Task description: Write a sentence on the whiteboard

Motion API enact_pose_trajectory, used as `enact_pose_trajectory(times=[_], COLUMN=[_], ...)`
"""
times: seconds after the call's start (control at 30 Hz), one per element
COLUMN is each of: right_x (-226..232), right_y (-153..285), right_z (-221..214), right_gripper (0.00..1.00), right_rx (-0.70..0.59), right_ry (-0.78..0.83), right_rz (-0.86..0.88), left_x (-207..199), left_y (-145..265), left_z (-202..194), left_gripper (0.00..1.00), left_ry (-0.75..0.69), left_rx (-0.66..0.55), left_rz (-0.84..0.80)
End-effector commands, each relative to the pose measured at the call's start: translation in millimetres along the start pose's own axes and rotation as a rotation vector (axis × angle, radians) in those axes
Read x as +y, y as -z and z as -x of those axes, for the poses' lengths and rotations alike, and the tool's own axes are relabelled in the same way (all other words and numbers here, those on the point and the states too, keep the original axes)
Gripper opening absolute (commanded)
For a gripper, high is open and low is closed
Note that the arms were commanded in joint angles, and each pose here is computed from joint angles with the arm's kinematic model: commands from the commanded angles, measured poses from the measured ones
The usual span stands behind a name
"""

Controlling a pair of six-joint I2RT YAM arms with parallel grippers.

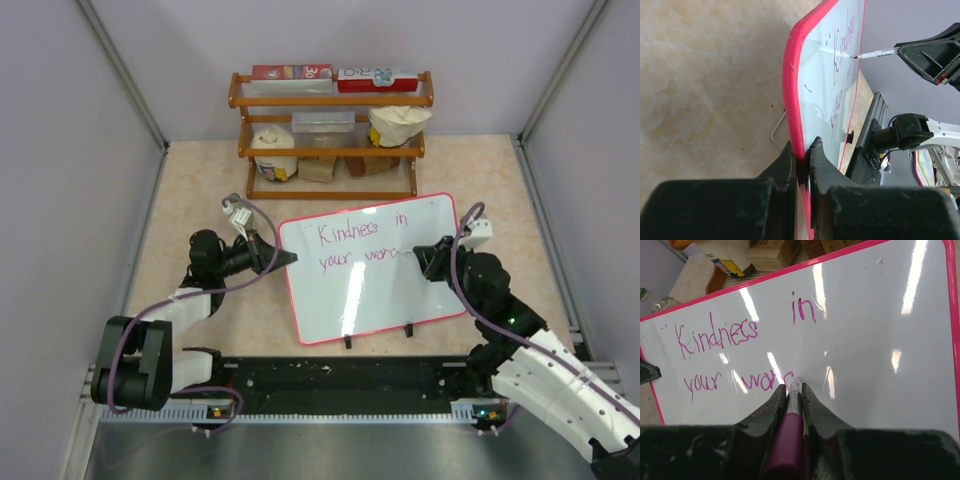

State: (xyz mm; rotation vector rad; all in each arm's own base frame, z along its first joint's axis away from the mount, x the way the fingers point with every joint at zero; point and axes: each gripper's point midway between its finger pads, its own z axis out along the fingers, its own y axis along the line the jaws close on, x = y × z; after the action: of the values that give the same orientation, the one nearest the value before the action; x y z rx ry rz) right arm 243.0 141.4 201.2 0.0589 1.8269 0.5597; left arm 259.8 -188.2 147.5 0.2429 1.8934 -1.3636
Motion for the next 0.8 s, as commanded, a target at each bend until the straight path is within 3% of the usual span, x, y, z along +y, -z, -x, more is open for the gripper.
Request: enact_pose_trajectory(times=[0.0, 0.43, 0.77], right_x=[12, 22, 12], right_y=[5, -9, -16], right_z=[46, 59, 39], right_gripper=[0.0, 0.0, 0.0], right_rx=[-0.13, -0.14, -0.091], right_ry=[-0.012, 0.014, 0.014], right_rz=[0.018, 0.027, 0.008], left_x=[35, 35, 35], left_y=[-1, -1, -1], left_z=[-1, -1, -1], left_gripper=[0.0, 0.0, 0.0], left_ry=[-0.157, -0.158, -0.159], left_rx=[-0.036, -0.036, -0.035], left_rz=[0.136, 0.136, 0.135])
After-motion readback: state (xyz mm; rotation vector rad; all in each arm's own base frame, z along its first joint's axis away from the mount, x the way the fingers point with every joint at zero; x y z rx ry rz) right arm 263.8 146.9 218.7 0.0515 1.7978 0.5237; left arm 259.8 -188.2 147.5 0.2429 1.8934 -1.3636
